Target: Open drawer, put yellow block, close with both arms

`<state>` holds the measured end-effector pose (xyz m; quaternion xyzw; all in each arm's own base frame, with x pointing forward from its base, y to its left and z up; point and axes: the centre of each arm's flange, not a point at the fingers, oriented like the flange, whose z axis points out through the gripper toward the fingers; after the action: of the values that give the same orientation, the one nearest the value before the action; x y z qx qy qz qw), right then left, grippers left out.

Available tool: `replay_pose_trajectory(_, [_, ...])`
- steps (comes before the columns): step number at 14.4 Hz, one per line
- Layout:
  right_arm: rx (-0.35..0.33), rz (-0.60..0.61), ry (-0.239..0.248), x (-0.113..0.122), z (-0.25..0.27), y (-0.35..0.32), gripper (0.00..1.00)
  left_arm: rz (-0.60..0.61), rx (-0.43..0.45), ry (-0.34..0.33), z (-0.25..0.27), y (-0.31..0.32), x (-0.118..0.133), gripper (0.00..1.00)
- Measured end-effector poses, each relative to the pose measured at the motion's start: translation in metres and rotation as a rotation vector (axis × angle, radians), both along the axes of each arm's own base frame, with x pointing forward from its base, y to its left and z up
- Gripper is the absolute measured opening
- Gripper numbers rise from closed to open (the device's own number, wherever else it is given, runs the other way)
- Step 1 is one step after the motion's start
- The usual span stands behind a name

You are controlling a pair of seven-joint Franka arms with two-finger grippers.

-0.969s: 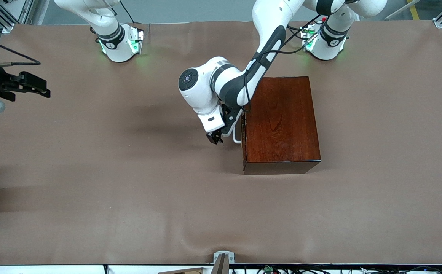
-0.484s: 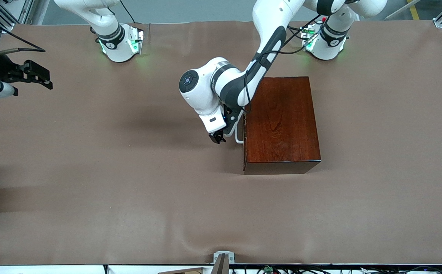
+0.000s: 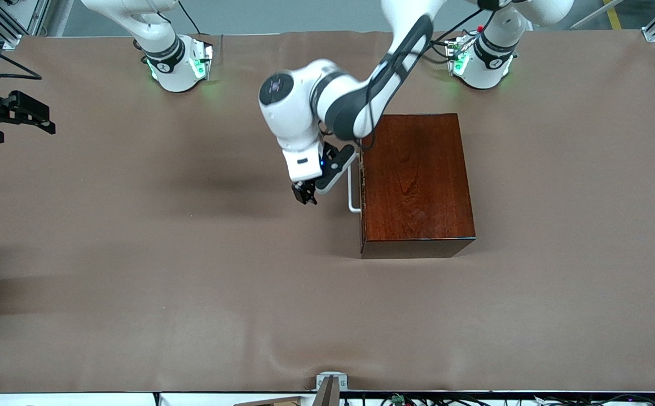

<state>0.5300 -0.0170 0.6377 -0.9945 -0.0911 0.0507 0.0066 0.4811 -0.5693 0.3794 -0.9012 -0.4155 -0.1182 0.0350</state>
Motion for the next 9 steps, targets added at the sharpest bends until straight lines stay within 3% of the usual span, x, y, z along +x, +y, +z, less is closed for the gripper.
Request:
replay_pose_trajectory(3, [0.000, 0.003, -0.001, 0.000, 0.000, 0.001, 1.00, -0.118, -0.029, -0.020, 0.072, 0.032, 0.017, 1.00])
replay_pose_trajectory(9, [0.002, 0.007, -0.008, 0.001, 0.001, 0.004, 1.00, -0.250, -0.010, 0.001, 0.158, 0.138, 0.067, 1.00])
